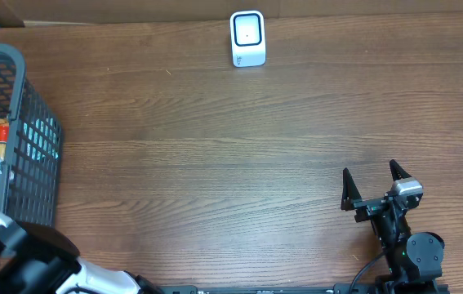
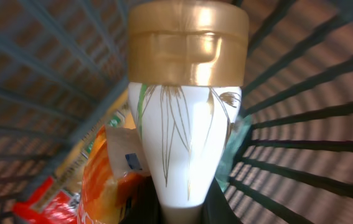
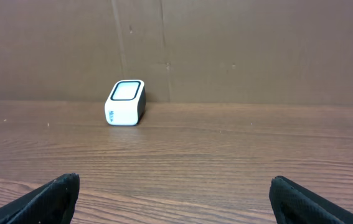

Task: Scan the item barcode
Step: 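Grasp the white gold-capped bottle in the basket with the left gripper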

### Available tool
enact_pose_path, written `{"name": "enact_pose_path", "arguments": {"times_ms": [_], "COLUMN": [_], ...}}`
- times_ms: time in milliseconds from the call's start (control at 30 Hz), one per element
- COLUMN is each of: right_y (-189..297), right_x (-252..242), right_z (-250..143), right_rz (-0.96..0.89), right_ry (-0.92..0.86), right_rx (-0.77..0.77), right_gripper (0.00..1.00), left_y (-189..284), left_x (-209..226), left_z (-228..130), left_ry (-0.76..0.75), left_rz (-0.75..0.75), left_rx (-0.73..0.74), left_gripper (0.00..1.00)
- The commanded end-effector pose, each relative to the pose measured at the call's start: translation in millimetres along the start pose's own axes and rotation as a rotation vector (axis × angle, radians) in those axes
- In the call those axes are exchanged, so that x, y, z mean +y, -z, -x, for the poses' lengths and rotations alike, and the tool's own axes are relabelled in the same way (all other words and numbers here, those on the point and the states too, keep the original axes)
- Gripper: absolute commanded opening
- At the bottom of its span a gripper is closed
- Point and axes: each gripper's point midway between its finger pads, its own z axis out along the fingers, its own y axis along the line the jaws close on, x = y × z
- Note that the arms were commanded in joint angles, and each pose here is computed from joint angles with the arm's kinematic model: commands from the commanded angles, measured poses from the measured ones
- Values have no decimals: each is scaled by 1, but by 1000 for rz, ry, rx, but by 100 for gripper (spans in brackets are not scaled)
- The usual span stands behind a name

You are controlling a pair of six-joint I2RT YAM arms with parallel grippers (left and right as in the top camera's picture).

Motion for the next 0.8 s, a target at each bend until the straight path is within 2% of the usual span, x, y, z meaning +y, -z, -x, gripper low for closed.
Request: {"name": "enact_pose_path", "arguments": {"times_ms": [0,333,433,500,567,633,767], "right_y": [0,0,0,0,0,0,0], "right_x": [0,0,0,0,0,0,0], "right_z": [-2,-2,-2,-2,-2,-2,-2], "right_rz": [-2,-2,-2,-2,-2,-2,-2], "right_ry": [-2,-2,-2,-2,-2,-2,-2], "right_rx": [-5,-5,-5,-5,-5,-5,-5], "right_gripper": [100,100,100,100,100,100,100], "left_y": [-40,-146,-163,-168,-169,-169,-167], "left_x": [11,16,15,8,4,3,3], "left_z": [-15,-86,-101,-106,-105,-104,-109], "left_ry": [3,-21,-20,-10,-4,-4,-1], "left_rz": [25,-7,-20,-61,-86,-90,-91], "left_rx": [73,354,409,421,417,413,435], "left_gripper": [4,4,14,28,37,41,43]}}
